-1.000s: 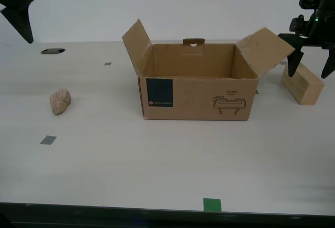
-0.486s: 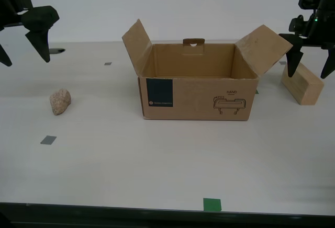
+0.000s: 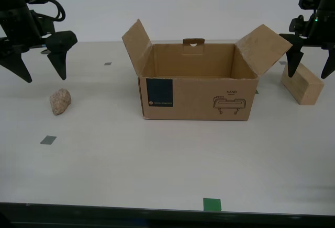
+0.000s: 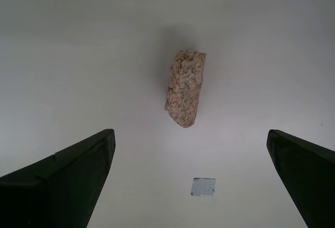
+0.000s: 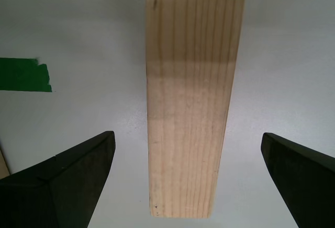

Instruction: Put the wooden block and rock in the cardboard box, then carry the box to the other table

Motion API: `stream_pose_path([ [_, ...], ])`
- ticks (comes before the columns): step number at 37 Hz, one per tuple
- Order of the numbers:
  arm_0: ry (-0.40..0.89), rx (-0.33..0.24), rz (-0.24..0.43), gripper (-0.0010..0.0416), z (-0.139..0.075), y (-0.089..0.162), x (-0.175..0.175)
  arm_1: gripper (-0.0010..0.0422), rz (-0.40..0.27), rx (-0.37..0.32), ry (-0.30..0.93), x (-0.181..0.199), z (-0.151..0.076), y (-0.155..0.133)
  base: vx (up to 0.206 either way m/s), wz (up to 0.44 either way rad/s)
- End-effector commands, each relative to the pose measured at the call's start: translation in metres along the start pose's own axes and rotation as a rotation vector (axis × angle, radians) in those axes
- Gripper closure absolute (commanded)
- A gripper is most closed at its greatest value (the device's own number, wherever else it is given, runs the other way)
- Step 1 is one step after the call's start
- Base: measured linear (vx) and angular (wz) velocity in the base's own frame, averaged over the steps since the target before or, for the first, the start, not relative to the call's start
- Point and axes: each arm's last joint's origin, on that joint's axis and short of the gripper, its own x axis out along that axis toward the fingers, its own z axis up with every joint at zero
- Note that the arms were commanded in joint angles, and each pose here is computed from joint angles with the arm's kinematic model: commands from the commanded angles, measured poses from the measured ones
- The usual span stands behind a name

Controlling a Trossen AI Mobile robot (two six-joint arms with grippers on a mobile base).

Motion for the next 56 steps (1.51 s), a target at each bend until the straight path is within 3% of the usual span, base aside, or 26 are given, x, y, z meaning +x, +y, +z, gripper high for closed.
stream_pose_path([
  [1, 0.004, -0.001, 0.002, 0.0017, 0.0, 0.0, 0.0, 0.0014, 0.0, 0.005, 0.028, 0.009, 0.001, 0.0, 0.0, 0.0],
  [11, 0.002, -0.001, 0.002, 0.0017, 0.0, 0.0, 0.0, 0.0014, 0.004, 0.006, 0.078, 0.038, 0.007, 0.001, 0.0, 0.0],
  [20, 0.003, -0.007, 0.002, 0.0017, 0.0, 0.0, 0.0, 0.0014, 0.012, 0.014, 0.002, 0.044, 0.016, 0.001, 0.0, 0.0],
  [28, 0.001, -0.008, 0.002, 0.0017, 0.0, 0.0, 0.0, 0.0014, 0.111, 0.029, 0.002, 0.052, 0.017, -0.001, 0.0, 0.0],
  [42, -0.002, -0.008, 0.001, 0.0017, 0.0, 0.0, 0.0, 0.0014, 0.089, 0.081, -0.002, 0.062, 0.018, -0.021, 0.0, 0.0],
  [56, -0.003, -0.016, 0.001, 0.0017, 0.0, 0.0, 0.0, 0.0014, 0.078, 0.08, 0.014, 0.079, 0.014, -0.02, 0.0, 0.0],
])
